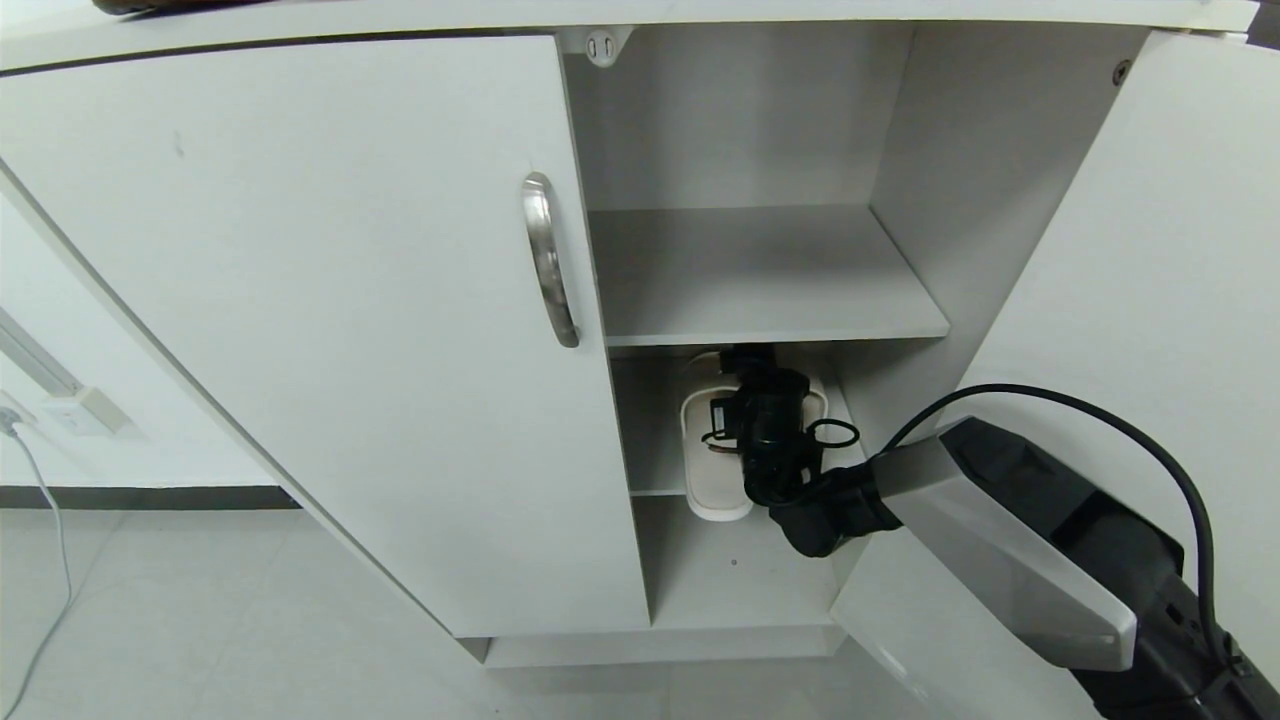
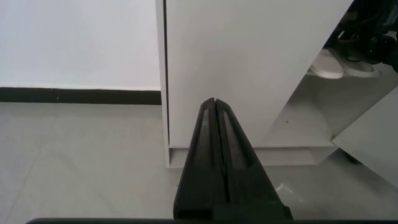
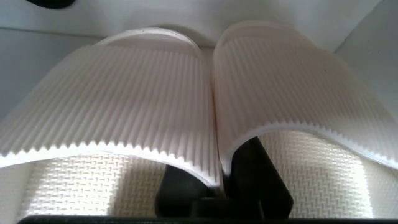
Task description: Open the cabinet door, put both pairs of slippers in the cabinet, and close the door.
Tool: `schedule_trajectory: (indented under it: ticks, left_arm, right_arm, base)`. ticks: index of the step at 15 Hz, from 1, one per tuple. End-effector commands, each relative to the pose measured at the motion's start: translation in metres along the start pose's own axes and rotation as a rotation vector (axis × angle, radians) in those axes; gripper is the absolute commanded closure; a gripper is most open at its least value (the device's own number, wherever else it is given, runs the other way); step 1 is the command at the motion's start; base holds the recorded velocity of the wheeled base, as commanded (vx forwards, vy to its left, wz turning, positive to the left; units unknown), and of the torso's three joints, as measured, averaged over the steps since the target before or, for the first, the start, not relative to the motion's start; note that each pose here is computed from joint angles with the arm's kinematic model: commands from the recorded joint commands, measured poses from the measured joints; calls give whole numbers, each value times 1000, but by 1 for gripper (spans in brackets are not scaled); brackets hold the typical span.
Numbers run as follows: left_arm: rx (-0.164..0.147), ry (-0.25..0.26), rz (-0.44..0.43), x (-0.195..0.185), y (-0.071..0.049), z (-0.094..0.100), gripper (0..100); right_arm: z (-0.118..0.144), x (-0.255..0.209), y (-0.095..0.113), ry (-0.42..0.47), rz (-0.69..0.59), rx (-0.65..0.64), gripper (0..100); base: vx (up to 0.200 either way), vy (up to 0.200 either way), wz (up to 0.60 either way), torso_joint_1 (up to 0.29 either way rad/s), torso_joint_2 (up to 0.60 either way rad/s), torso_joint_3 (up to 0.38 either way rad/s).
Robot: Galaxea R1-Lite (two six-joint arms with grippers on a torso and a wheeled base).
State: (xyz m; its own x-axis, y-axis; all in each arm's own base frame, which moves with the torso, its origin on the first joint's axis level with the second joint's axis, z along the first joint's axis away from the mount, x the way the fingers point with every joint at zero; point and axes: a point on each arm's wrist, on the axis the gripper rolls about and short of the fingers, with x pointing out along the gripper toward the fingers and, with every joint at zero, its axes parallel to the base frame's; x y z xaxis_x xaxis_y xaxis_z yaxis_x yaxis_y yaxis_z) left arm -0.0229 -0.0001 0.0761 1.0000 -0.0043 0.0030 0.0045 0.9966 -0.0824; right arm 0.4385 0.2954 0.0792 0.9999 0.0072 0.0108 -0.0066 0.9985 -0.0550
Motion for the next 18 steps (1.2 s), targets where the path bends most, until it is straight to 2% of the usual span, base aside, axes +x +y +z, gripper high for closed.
schedule_trajectory:
  ticks: [1, 2, 3, 9, 15, 17, 18]
  left_arm:
    - [0, 1, 0, 0, 0, 0, 100]
    - [0, 1, 0, 0, 0, 0, 100]
    - [-2, 1, 0, 0, 0, 0, 100]
    - [-2, 1, 0, 0, 0, 0, 100]
    - [0, 1, 0, 0, 0, 0, 100]
    - [0, 1, 0, 0, 0, 0, 100]
    - [0, 1, 0, 0, 0, 0, 100]
  right_arm:
    - [-4, 1, 0, 6, -1, -4, 100]
    - [-4, 1, 0, 6, -2, -4, 100]
    - [-5, 1, 0, 7, -2, -5, 0]
    - [-1, -15, -6, 26, 4, -19, 0]
    - [13, -68, -20, 11, 40, -11, 0]
    - [11, -88, -28, 11, 52, -12, 0]
    - [6, -113, -27, 14, 92, -16, 0]
  base:
    - [0, 0, 0, 0, 0, 0]
    - [0, 0, 0, 0, 0, 0]
    - [0, 0, 0, 0, 0, 0]
    - [0, 0, 0, 0, 0, 0]
    - [0, 0, 0, 0, 0, 0]
    - [0, 0, 0, 0, 0, 0]
    - [0, 0, 0, 0, 0, 0]
